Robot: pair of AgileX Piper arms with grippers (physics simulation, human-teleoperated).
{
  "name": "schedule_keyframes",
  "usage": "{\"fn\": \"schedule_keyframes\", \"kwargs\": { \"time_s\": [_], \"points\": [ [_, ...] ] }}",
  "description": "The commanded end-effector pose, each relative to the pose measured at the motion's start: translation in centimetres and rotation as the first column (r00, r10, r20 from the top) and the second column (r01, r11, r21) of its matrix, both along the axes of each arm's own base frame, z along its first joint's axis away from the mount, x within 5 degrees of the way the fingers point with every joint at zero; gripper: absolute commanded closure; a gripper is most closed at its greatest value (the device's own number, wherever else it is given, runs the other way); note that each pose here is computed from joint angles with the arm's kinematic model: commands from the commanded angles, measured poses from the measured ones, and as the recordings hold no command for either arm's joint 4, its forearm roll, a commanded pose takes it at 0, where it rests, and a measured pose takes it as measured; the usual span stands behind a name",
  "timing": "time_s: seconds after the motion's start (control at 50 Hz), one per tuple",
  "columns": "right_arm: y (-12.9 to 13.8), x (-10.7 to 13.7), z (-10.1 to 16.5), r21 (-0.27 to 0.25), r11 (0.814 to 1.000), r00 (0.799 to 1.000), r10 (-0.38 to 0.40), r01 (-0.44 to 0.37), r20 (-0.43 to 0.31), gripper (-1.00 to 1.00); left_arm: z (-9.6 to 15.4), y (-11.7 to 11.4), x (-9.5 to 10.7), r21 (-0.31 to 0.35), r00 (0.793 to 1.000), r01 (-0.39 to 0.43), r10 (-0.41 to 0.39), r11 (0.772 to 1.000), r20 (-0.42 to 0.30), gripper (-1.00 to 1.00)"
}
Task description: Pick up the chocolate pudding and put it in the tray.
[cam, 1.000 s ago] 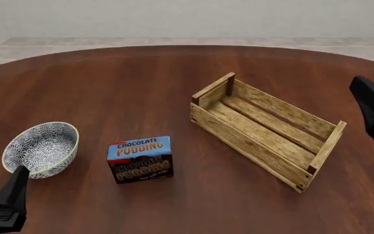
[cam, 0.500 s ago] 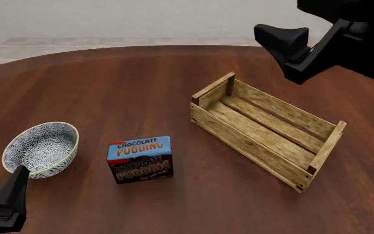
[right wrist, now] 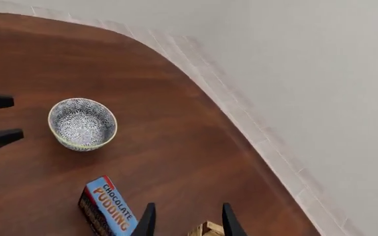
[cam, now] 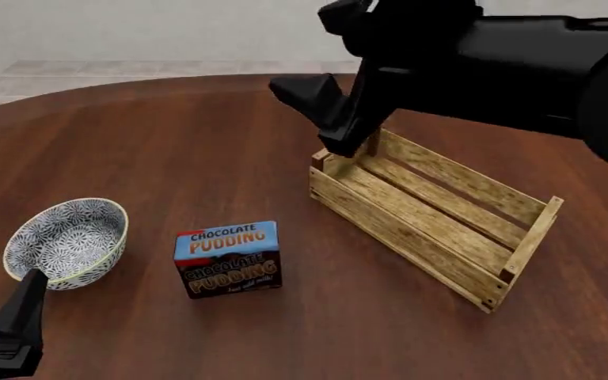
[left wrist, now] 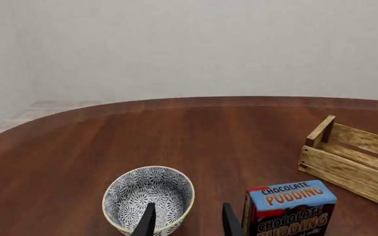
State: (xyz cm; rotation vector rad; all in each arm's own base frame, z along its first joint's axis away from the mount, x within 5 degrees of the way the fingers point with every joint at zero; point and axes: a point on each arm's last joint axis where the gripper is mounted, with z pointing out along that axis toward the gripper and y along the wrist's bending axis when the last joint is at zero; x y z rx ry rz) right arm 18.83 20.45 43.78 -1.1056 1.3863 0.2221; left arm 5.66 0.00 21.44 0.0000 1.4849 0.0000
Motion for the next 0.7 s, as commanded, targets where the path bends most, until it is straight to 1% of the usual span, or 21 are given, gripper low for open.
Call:
{"fn": "schedule_keyframes", "kwargs": {
  "time_s": [0.02,0.06,0.08,0.18,0.26,0.3,0.36,0.42,0.46,0.48,0.52,0.54,0.58,0.62,0.64,0.7],
  "points": [
    [3.3,1.1,-0.7,-0.059,0.997,0.998,0.044,-0.047,-0.054,-1.0,0.0,0.0,0.0,0.0,1.0,0.0,0.0,1.0,0.0,-1.0],
    [3.5,1.3,-0.8,-0.063,0.997,0.997,0.043,-0.047,-0.061,-1.0,0.0,0.0,0.0,0.0,1.0,0.0,0.0,1.0,0.0,-1.0],
    [3.9,1.4,-1.3,-0.082,0.995,0.996,0.049,-0.055,-0.071,-1.0,0.0,0.0,0.0,0.0,1.0,0.0,0.0,1.0,0.0,-1.0],
    [5.1,2.2,-2.4,-0.126,0.99,0.993,0.051,-0.065,-0.107,-1.0,0.0,0.0,0.0,0.0,1.0,0.0,0.0,1.0,0.0,-1.0],
    [5.5,2.4,-2.8,-0.146,0.987,0.993,0.056,-0.072,-0.107,-1.0,0.0,0.0,0.0,0.0,1.0,0.0,0.0,1.0,0.0,-1.0],
    [5.8,2.5,-3.2,-0.163,0.983,0.992,0.063,-0.081,-0.107,-1.0,0.0,0.0,0.0,0.0,1.0,0.0,0.0,1.0,0.0,-1.0],
    [6.3,2.3,-4.0,-0.193,0.976,0.991,0.082,-0.102,-0.107,-1.0,0.0,0.0,0.0,0.0,1.0,0.0,0.0,1.0,0.0,-1.0],
    [6.6,2.1,-4.3,-0.21,0.971,0.99,0.095,-0.116,-0.106,-1.0,0.0,0.0,0.0,0.0,1.0,0.0,0.0,1.0,0.0,-1.0],
    [6.8,1.9,-4.2,-0.21,0.97,0.989,0.101,-0.122,-0.11,-1.0,0.0,0.0,0.0,0.0,1.0,0.0,0.0,1.0,0.0,-1.0],
    [7.0,1.6,-4.5,-0.23,0.963,0.988,0.118,-0.139,-0.104,-1.0,0.0,0.0,0.0,0.0,1.0,0.0,0.0,1.0,0.0,-1.0],
    [7.1,1.6,-4.5,-0.232,0.963,0.987,0.119,-0.141,-0.107,-1.0,0.0,0.0,0.0,0.0,1.0,0.0,0.0,1.0,0.0,-1.0],
    [7.3,1.2,-4.6,-0.24,0.958,0.985,0.133,-0.156,-0.108,-1.0,0.0,0.0,0.0,0.0,1.0,0.0,0.0,1.0,0.0,-1.0],
    [7.5,1.3,-4.8,-0.254,0.954,0.984,0.137,-0.161,-0.111,-1.0,0.0,0.0,0.0,0.0,1.0,0.0,0.0,1.0,0.0,-1.0],
    [7.5,1.4,-4.8,-0.258,0.953,0.984,0.136,-0.16,-0.111,-1.0,0.0,0.0,0.0,0.0,1.0,0.0,0.0,1.0,0.0,-1.0],
    [7.8,1.1,-5.0,-0.27,0.947,0.982,0.148,-0.174,-0.115,-1.0,0.0,0.0,0.0,0.0,1.0,0.0,0.0,1.0,0.0,-1.0],
    [7.9,0.9,-5.2,-0.28,0.942,0.981,0.157,-0.184,-0.116,-1.0,0.0,0.0,0.0,0.0,1.0,0.0,0.0,1.0,0.0,-1.0]
  ]
}}
